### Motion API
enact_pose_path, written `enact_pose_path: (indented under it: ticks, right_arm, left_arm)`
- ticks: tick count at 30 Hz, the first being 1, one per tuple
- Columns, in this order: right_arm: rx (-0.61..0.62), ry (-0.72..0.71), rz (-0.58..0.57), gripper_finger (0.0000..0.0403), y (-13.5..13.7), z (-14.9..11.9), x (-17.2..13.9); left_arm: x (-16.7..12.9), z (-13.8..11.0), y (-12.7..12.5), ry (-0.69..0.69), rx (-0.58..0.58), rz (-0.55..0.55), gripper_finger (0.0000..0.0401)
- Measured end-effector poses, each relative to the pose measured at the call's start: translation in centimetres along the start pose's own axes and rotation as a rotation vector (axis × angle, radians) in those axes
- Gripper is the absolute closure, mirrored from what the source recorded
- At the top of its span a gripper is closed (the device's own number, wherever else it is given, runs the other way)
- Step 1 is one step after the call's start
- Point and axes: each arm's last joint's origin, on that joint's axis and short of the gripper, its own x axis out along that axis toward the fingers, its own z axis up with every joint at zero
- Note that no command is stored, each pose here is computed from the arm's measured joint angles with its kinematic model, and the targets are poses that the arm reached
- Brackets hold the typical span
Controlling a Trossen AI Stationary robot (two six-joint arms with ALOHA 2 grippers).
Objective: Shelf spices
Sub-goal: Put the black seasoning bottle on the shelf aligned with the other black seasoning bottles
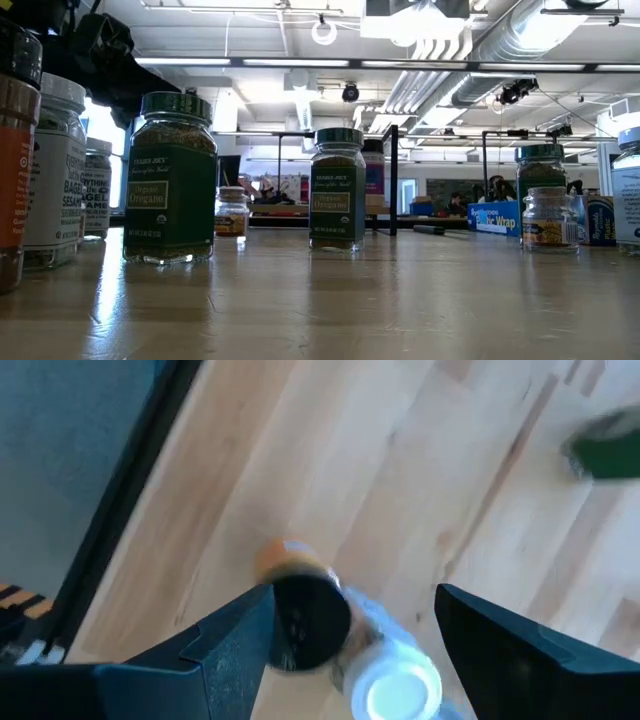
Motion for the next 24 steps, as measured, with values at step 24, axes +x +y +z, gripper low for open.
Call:
enact_pose_path:
  ticks: [24]
  right_arm:
    - [0.088, 0.074, 0.144, 0.013, 0.4, -0.7, 1.6]
  left_arm:
    - [0.0, -0.1, 0.0, 0.008, -0.008, -0.006, 0.028]
